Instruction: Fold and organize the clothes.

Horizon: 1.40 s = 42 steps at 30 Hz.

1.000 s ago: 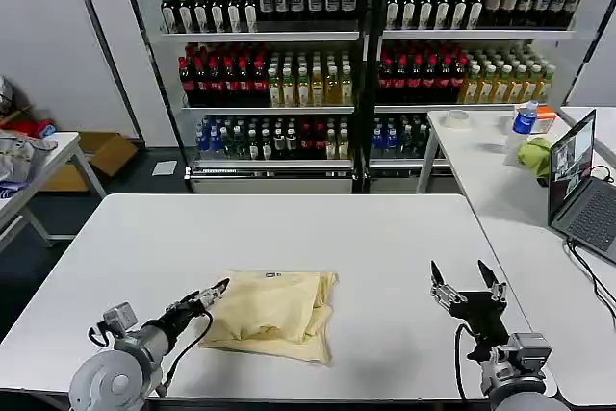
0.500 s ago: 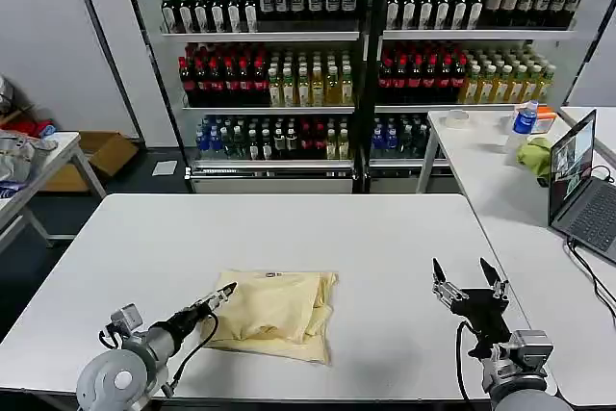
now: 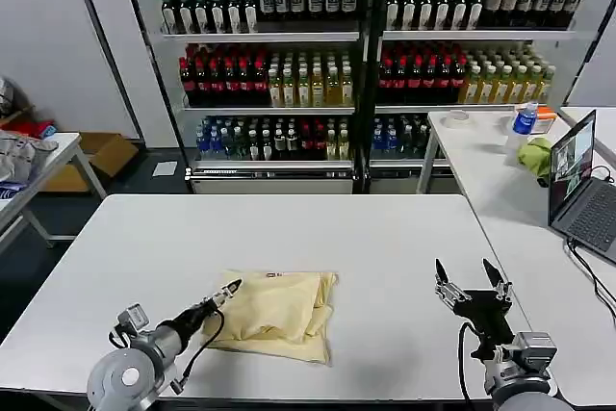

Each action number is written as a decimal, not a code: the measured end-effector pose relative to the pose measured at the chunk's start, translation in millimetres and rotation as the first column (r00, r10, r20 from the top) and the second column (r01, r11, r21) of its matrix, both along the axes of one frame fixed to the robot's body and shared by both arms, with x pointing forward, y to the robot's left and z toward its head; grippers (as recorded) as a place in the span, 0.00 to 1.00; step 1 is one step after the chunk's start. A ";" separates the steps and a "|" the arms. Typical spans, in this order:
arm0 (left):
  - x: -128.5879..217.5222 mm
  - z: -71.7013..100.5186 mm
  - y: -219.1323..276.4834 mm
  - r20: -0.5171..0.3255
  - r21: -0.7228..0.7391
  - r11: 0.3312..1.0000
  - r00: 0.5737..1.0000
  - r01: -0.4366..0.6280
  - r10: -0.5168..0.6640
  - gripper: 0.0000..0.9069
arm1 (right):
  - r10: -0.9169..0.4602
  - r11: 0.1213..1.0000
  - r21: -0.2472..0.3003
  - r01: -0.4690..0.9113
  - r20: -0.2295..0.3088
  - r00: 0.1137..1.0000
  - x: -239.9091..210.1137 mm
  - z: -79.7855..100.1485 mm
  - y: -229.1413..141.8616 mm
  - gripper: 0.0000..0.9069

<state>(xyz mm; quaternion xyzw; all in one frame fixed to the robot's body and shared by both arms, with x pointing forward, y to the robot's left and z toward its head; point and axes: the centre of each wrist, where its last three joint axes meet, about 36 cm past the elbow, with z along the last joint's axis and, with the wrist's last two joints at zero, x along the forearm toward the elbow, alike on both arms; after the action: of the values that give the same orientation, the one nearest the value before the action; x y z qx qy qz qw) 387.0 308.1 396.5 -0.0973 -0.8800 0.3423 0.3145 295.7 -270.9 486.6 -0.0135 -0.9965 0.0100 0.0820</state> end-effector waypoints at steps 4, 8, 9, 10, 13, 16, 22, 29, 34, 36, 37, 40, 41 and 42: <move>0.8 -3.8 0.9 -0.006 -0.008 1.000 1.000 -0.005 0.005 0.02 | -0.001 1.000 -0.001 0.001 0.000 1.000 -1.1 1.3 0.1 1.00; 1.6 -6.2 4.3 -0.013 -0.014 1.000 1.000 -0.015 0.015 0.01 | -0.002 1.000 -0.003 0.002 0.001 1.000 -2.0 2.3 -0.2 1.00; 1.6 -6.7 5.0 -0.015 -0.016 1.000 1.000 -0.017 0.017 0.02 | -0.002 1.000 -0.003 0.002 0.000 1.000 -2.2 2.4 -0.1 1.00; 1.3 -7.2 5.3 -0.017 -0.020 1.000 1.000 -0.018 0.018 0.01 | -0.002 1.000 -0.003 0.002 0.001 1.000 -2.5 2.9 0.1 1.00; -0.1 -9.0 4.8 -0.023 -0.034 0.999 1.000 -0.023 0.022 0.01 | -0.002 1.000 -0.002 0.002 0.002 1.000 -3.0 3.7 0.6 1.00; -1.7 -10.4 4.1 -0.028 -0.048 0.998 0.999 -0.028 0.027 0.02 | -0.002 1.000 -0.001 0.002 0.003 1.000 -3.7 4.6 1.1 1.00; -2.6 -7.2 5.7 -0.025 -0.083 0.995 0.999 -0.048 0.046 0.01 | -0.004 1.000 0.000 0.004 0.005 1.000 -5.5 6.3 0.6 1.00; -3.0 5.9 19.3 -0.005 -0.124 0.988 0.996 -0.092 0.092 0.01 | -0.006 1.000 0.003 0.006 0.008 1.000 -6.6 7.8 0.6 1.00; -0.3 26.4 48.5 0.029 -0.128 0.982 0.989 -0.141 0.146 0.01 | -0.003 1.000 0.010 0.003 0.015 1.000 -5.1 9.2 1.3 1.00; 0.9 38.5 66.6 0.051 -0.114 0.979 0.983 -0.167 0.174 0.01 | 0.000 1.000 0.014 0.000 0.019 1.000 -4.3 9.9 2.0 1.00; 1.1 45.0 76.0 0.065 -0.105 0.978 0.980 -0.181 0.188 0.02 | 0.002 1.000 0.016 -0.003 0.020 1.000 -3.9 10.2 2.4 1.00; 0.9 69.0 107.3 0.112 -0.056 0.973 0.967 -0.226 0.231 0.02 | 0.009 1.000 0.022 -0.009 0.026 1.000 -2.8 11.2 4.1 1.00; 0.4 79.0 118.3 0.132 -0.033 0.970 0.961 -0.240 0.243 0.02 | 0.011 1.000 0.024 -0.012 0.028 1.000 -2.3 11.5 4.7 1.00; -0.3 88.8 127.6 0.152 -0.011 0.968 0.956 -0.253 0.251 0.02 | 0.012 1.000 0.026 -0.013 0.031 0.999 -1.9 11.7 5.1 1.00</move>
<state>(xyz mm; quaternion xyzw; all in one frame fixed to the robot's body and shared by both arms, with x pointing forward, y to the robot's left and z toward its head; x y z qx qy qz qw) 386.7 435.7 485.2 -0.0090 -0.9080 0.3676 0.2007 293.8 -265.8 498.3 -0.0063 -0.9977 -0.0029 0.0668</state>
